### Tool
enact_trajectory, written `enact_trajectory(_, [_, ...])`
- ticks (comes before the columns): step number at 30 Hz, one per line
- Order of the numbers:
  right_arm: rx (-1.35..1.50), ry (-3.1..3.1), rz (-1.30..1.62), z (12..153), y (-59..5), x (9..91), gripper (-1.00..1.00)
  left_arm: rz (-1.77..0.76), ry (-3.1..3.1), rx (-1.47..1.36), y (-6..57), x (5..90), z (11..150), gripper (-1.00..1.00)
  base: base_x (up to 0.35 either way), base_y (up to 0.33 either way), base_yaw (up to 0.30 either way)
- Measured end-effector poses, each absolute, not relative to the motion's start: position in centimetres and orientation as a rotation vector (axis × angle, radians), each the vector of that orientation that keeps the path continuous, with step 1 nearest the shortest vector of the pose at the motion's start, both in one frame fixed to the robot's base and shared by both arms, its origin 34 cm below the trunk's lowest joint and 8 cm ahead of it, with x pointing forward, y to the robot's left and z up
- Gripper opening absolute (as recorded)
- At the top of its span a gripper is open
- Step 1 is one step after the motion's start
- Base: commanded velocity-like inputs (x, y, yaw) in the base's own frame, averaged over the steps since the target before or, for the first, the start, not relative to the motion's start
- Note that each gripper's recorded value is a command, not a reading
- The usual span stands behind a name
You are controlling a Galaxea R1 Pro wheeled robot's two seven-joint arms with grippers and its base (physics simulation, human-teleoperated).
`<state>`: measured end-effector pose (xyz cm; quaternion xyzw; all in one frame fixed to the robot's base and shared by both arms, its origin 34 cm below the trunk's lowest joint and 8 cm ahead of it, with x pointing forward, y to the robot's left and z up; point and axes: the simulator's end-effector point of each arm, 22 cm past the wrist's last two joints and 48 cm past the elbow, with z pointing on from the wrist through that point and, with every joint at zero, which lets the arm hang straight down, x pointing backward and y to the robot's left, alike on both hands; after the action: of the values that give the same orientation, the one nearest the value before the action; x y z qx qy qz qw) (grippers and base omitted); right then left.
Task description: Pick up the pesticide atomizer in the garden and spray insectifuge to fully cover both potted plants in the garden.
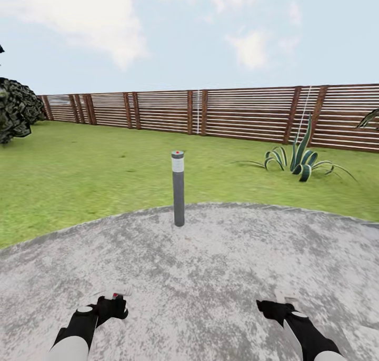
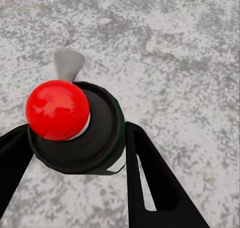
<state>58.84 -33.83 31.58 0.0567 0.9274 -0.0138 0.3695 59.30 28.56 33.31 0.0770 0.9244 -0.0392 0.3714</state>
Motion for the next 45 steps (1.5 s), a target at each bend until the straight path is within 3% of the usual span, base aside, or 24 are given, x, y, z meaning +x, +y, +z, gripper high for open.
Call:
enact_trajectory(27, [0.146, 2.38, -0.035, 31.58, -33.81, 58.86, 1.0, -0.1, 2.371, 0.198, 28.57, 59.27, 33.28, -1.0, 0.332, 0.0, 0.249])
enact_trajectory(45, [0.147, 2.38, -0.035, 31.57, -33.83, 58.84, 1.0, -0.101, 2.371, 0.198, 28.54, 59.28, 33.29, -1.0, 0.092, 0.0, 0.25])
